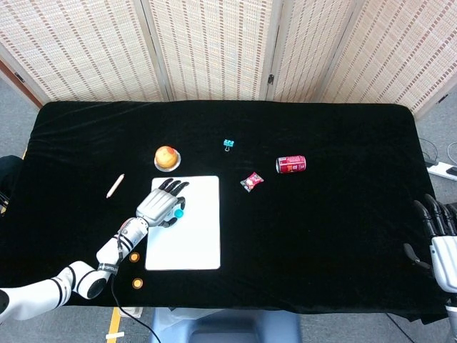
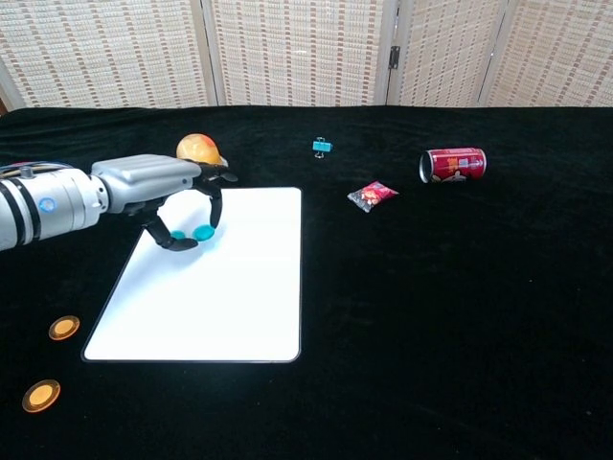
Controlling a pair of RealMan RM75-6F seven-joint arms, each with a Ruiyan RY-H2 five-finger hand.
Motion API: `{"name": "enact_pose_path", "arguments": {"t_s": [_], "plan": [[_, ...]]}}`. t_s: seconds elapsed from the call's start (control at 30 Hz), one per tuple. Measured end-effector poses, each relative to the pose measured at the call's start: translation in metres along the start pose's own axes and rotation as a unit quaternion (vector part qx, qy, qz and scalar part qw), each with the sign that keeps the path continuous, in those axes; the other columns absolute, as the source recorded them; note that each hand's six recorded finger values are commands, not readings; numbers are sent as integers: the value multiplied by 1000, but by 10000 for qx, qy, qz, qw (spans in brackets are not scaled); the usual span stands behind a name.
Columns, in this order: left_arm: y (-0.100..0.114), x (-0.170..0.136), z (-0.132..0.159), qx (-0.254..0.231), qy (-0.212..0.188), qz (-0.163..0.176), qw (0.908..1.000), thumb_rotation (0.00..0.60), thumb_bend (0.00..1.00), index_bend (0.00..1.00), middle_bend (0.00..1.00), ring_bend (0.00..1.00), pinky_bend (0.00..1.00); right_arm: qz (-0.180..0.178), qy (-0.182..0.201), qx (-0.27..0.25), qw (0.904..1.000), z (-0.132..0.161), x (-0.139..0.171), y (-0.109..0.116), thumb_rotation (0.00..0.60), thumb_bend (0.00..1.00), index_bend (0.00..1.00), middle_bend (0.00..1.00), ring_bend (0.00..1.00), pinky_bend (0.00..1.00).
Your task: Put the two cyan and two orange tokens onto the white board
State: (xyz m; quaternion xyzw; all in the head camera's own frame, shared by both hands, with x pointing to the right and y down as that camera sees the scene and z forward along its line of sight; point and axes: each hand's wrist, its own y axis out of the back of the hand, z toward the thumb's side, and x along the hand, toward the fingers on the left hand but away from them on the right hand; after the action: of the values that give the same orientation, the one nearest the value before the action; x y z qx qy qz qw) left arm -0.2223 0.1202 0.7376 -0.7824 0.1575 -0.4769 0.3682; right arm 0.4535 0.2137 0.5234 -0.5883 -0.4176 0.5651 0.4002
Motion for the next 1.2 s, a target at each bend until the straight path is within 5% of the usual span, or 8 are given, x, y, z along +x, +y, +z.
{"name": "enact_pose_path", "arguments": {"t_s": [0.37,0.77,1.2], "plan": [[-3,5,-2,107,85,-69,9999,600,403,489,71,0,0,10,-40,-8,10000,-3,0,-1,600,358,0,32,44,40],[-4,4,-5,71,151,-78,9998,600,402,309,67,0,0,-7,-44,-11,10000,-2,1,0,600,357,0,32,43,40],[15,-53,-27,63,93,410,9991,600,403,451,67,0,0,-49,35,-38,10000,1,1,1,600,357,0,32,46,40]]}}
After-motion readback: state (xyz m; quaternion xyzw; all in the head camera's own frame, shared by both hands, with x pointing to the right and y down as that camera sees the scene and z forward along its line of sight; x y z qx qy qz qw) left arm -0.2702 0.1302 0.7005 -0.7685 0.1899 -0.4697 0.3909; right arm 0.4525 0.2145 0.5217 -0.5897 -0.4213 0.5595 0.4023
